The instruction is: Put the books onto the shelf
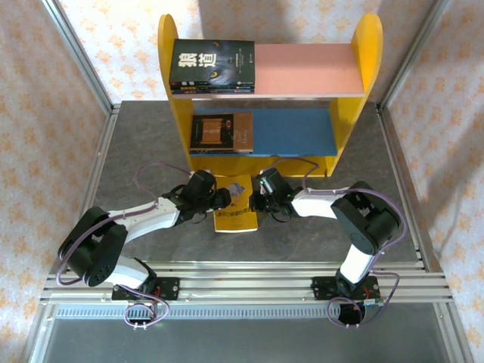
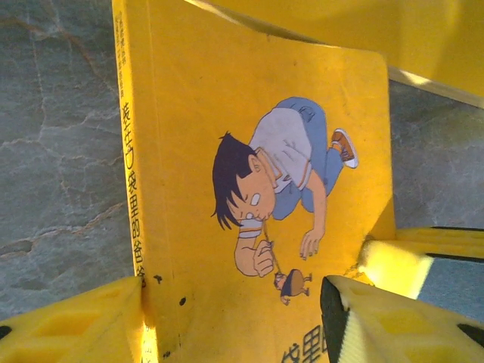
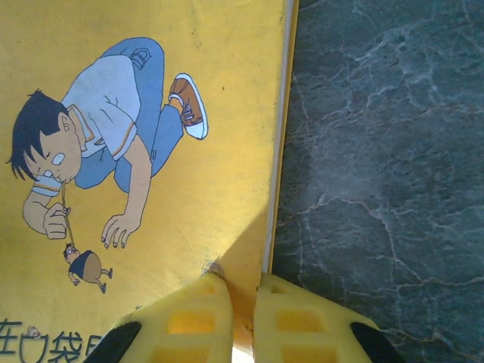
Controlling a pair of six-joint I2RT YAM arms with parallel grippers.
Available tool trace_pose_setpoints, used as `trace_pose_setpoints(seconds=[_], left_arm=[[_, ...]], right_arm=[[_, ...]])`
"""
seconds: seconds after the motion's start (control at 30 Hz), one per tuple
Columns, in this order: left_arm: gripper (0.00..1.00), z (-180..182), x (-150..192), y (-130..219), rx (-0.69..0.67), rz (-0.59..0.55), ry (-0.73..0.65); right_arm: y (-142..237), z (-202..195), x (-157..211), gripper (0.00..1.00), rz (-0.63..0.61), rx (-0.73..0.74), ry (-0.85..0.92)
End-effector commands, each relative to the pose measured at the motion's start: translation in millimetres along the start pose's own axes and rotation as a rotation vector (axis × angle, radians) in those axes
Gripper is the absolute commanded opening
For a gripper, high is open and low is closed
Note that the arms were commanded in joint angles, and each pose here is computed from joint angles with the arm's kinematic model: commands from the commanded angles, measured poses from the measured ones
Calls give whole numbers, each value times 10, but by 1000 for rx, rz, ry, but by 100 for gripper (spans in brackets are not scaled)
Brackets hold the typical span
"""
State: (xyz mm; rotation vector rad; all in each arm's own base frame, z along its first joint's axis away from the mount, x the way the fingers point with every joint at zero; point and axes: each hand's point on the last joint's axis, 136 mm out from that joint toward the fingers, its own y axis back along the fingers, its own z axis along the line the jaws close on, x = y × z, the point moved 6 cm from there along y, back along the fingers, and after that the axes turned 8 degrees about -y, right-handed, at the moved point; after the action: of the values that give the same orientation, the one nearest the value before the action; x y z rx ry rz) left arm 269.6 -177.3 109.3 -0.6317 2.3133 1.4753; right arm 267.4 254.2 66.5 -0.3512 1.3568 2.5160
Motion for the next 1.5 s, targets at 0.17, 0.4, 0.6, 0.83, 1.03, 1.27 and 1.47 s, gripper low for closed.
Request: trace_pose_setpoints(seconds=[0.17, 0.4, 0.6, 0.83, 1.03, 1.27, 1.47], left_arm=[[69, -187, -95, 88, -66, 23, -85], [72, -24, -43, 36, -156, 36, -84], [73, 109, -10, 33, -233, 47, -94], [75, 229, 16, 37, -279, 48, -84], [75, 304, 45, 44, -305, 53, -86], [75, 360, 86, 59, -304, 58, -78], [75, 442, 113, 103, -304, 48, -59]], right_arm=[[-246, -209, 502, 8, 190, 68, 27], [-268, -234, 530, 7, 202, 72, 24], [-267, -244, 539, 6, 206, 76, 22], [-269, -253, 547, 6, 210, 79, 20], [-230, -254, 504, 19, 181, 101, 13], [-101, -114, 388, 39, 149, 80, 30], [27, 48, 282, 54, 128, 42, 46]])
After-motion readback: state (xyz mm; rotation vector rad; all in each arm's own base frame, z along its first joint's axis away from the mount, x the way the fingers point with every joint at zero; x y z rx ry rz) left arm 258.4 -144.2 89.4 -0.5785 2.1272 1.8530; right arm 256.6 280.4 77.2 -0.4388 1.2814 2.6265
